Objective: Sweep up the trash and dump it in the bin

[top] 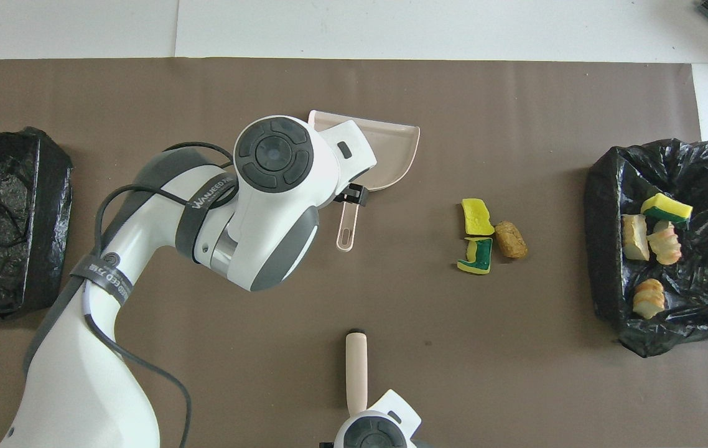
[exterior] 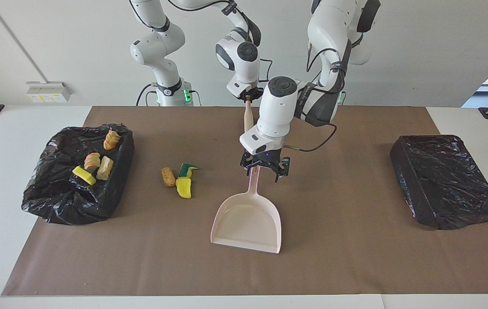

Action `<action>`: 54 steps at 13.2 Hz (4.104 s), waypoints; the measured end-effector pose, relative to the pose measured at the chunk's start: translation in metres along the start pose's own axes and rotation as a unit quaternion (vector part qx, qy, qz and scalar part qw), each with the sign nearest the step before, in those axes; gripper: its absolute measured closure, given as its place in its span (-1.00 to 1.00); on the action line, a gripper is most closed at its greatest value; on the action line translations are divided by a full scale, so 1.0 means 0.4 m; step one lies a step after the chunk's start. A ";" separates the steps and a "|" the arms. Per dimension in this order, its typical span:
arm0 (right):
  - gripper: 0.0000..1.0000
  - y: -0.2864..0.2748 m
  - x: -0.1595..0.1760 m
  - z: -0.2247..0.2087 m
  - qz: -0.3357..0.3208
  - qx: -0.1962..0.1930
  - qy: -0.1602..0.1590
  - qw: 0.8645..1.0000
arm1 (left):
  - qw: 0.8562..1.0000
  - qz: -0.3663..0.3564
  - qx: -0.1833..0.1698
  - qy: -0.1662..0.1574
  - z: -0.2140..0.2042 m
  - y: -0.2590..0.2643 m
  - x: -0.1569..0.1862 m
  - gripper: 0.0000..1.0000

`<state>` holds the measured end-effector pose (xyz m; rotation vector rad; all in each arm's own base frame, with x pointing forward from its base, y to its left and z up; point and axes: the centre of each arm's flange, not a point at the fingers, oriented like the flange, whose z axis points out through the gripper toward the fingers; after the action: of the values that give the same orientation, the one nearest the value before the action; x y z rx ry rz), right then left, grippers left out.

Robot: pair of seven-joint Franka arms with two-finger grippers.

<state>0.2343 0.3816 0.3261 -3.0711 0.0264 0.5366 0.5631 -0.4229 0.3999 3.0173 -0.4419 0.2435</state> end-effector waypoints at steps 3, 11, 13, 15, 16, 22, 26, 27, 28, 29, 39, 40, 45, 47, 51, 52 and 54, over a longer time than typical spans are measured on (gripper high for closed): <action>0.48 0.024 0.022 -0.055 0.007 -0.004 -0.018 1.000 | 1.000 -0.006 0.000 -0.005 0.090 0.040 -0.014 -1.00; 0.48 0.379 0.205 -0.276 0.010 -0.011 -0.007 1.000 | 1.000 0.005 0.031 -0.005 0.116 0.005 -0.015 -0.02; 0.48 0.502 0.265 -0.302 0.007 -0.036 0.008 0.999 | 0.999 0.012 0.039 -0.001 0.114 0.002 -0.014 0.37; 0.48 0.587 0.300 -0.313 -0.008 -0.080 0.021 0.997 | 0.999 0.014 0.041 0.001 0.113 -0.002 -0.012 0.37; 0.48 0.629 0.318 -0.317 -0.017 -0.099 0.027 0.995 | 0.999 0.021 0.042 0.002 0.108 -0.007 -0.009 0.37; 0.48 0.764 0.460 -0.289 -0.043 -0.185 0.008 0.982 | 0.977 0.202 0.058 -0.044 -0.053 -0.122 -0.018 0.37; 0.48 0.749 0.541 -0.270 -0.049 -0.179 -0.009 0.983 | 0.935 0.343 0.050 -0.077 -0.040 -0.181 -0.048 0.37; 0.48 0.744 0.552 -0.269 -0.047 -0.171 -0.013 0.984 | 0.920 0.380 0.046 -0.085 -0.027 -0.192 -0.057 0.37; 0.48 0.735 0.557 -0.268 -0.042 -0.154 -0.021 0.987 | 0.900 0.424 0.041 -0.091 -0.017 -0.195 -0.067 0.37; 0.48 0.720 0.556 -0.264 -0.038 -0.137 -0.031 0.989 | 0.880 0.464 0.036 -0.093 -0.012 -0.192 -0.076 0.37; 0.48 0.675 0.521 -0.372 -0.012 -0.116 -0.106 0.987 | 0.843 0.530 0.028 -0.085 0.000 -0.197 -0.145 0.37; 0.48 0.684 0.510 -0.359 -0.001 -0.126 -0.097 0.987 | 0.843 0.531 0.028 -0.084 -0.001 -0.197 -0.146 0.37; 0.48 0.659 0.502 -0.220 -0.001 -0.082 -0.055 0.995 | 0.843 0.531 0.028 -0.084 0.002 -0.198 -0.149 0.37; 0.48 0.578 0.511 -0.184 -0.004 -0.053 -0.054 0.997 | 0.843 0.531 0.028 -0.083 0.002 -0.198 -0.149 0.37; 0.48 0.394 0.508 -0.171 -0.020 0.018 -0.068 0.997 | 0.843 0.531 0.028 -0.083 0.002 -0.198 -0.148 0.37; 0.48 0.364 0.508 -0.168 -0.020 0.037 -0.069 0.997 | 0.843 0.531 0.028 -0.082 0.002 -0.198 -0.148 0.37; 0.48 0.314 0.505 -0.163 -0.022 0.070 -0.072 0.995 | 0.843 0.531 0.029 -0.081 0.001 -0.199 -0.147 0.37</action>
<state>0.4438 0.2517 0.3163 -2.8836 -0.0059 0.7186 0.5307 -0.3306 0.3847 2.4677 -2.0937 0.0435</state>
